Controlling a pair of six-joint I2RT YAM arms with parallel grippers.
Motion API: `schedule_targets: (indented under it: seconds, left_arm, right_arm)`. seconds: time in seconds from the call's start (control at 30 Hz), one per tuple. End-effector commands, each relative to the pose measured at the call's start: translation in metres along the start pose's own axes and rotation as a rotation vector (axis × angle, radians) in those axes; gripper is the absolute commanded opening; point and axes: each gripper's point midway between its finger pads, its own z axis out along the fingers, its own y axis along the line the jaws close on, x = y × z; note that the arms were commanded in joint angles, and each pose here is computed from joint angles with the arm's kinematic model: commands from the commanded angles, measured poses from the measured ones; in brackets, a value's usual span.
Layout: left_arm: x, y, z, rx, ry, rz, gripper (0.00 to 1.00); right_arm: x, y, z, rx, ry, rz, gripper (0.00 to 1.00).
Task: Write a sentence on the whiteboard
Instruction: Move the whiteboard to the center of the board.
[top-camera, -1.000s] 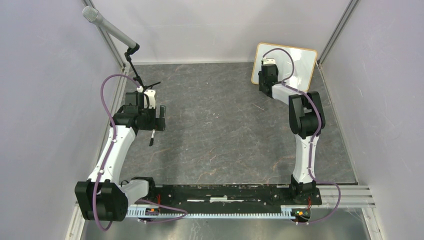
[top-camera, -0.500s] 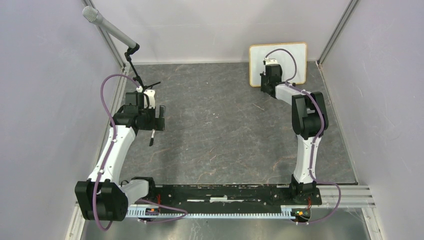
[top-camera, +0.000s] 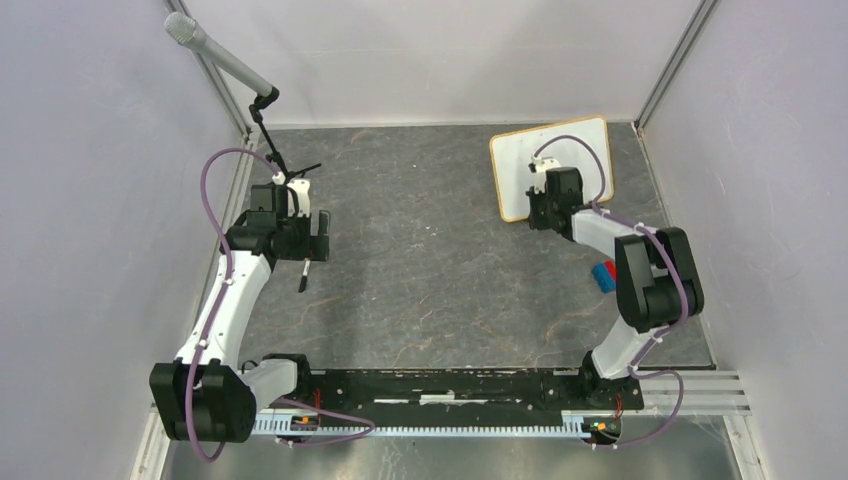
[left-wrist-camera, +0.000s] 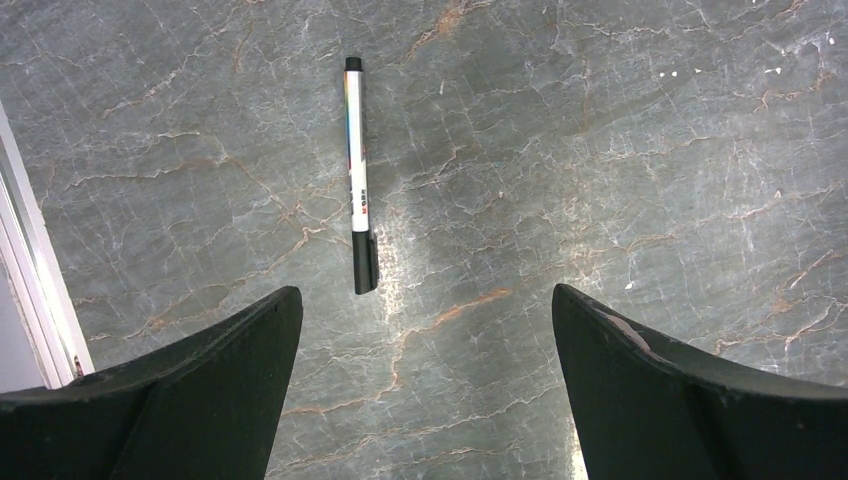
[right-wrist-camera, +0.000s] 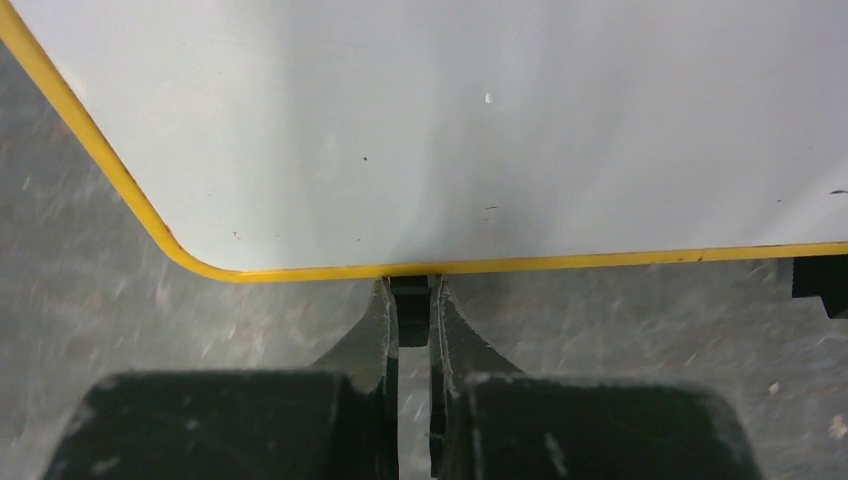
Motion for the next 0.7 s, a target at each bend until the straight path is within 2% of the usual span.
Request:
schedule_targets:
  seconds: [0.0,0.3,0.67]
  left_arm:
    - [-0.026,-0.002,-0.013,0.0,-0.102,-0.03,1.0]
    - [-0.025,-0.001,-0.017,-0.01,-0.115,-0.055,1.0]
    - [-0.024,0.002,-0.017,-0.029,-0.115,-0.067,1.0]
  right_arm:
    - [0.024,0.039,-0.029,-0.14,0.009,-0.068,0.0]
    - [0.077,0.101,-0.071,-0.317,0.047,-0.162,0.0]
    - [0.13,0.166,-0.114,-0.487,0.032,-0.239,0.0]
